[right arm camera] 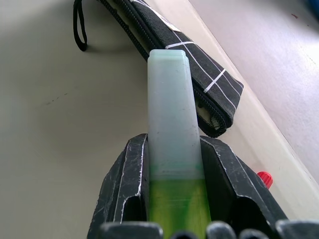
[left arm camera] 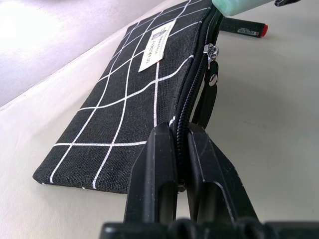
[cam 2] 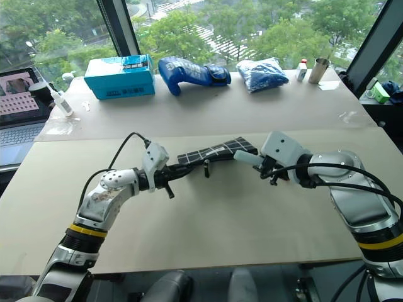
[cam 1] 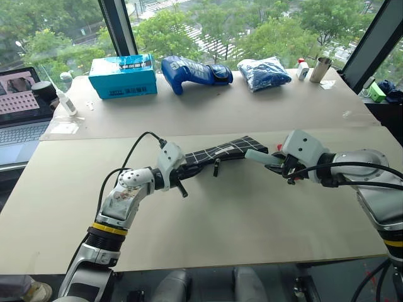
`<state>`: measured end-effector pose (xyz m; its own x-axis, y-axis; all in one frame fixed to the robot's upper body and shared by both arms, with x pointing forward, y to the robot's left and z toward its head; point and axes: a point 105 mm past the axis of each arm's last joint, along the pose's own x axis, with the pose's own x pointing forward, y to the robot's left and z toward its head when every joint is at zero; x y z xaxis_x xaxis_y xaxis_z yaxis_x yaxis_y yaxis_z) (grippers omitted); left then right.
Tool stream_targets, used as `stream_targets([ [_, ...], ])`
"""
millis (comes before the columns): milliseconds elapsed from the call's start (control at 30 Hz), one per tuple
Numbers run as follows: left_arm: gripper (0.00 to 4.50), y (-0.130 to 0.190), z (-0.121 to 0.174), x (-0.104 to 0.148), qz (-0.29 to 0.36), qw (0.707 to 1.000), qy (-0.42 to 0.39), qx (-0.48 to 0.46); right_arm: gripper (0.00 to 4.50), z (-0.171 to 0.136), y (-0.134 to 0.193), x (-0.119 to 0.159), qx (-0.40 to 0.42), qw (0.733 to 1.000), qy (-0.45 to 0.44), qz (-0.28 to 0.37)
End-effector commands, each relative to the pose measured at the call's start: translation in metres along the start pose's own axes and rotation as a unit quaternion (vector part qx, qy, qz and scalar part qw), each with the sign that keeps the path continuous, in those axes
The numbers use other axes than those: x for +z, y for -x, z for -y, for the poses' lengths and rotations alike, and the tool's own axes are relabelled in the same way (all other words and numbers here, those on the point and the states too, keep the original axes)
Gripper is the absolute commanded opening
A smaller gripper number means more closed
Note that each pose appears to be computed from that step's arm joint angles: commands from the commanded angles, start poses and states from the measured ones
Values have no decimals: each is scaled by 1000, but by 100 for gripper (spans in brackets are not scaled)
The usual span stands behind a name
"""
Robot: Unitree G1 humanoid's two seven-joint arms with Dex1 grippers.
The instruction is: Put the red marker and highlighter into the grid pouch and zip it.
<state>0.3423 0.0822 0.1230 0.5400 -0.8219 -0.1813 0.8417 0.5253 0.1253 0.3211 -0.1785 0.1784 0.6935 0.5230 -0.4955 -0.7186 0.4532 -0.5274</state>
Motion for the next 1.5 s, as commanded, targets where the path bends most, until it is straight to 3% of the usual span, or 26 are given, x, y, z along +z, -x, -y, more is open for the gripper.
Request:
stream_targets([
  [33,0,1,-1,11,21,1000,-11,3,106,7,8,18,-9,999,9,36],
  [200,0,1,-2,11,22,1000,-9,5,106,-1,19,32,25,996,-24,83],
  [500,0,3,-4,12,24,1000,-8,8,106,10,13,10,-5,998,-40,41],
  [933,0,4,-6,12,25,1000,-6,12,106,2,3,-9,13,998,-60,12],
  [1133,0,4,-5,12,24,1000,-6,11,106,-11,7,3,48,995,-77,47],
  [1500,0,3,-5,11,23,1000,-7,9,106,-7,7,4,39,993,-95,54],
])
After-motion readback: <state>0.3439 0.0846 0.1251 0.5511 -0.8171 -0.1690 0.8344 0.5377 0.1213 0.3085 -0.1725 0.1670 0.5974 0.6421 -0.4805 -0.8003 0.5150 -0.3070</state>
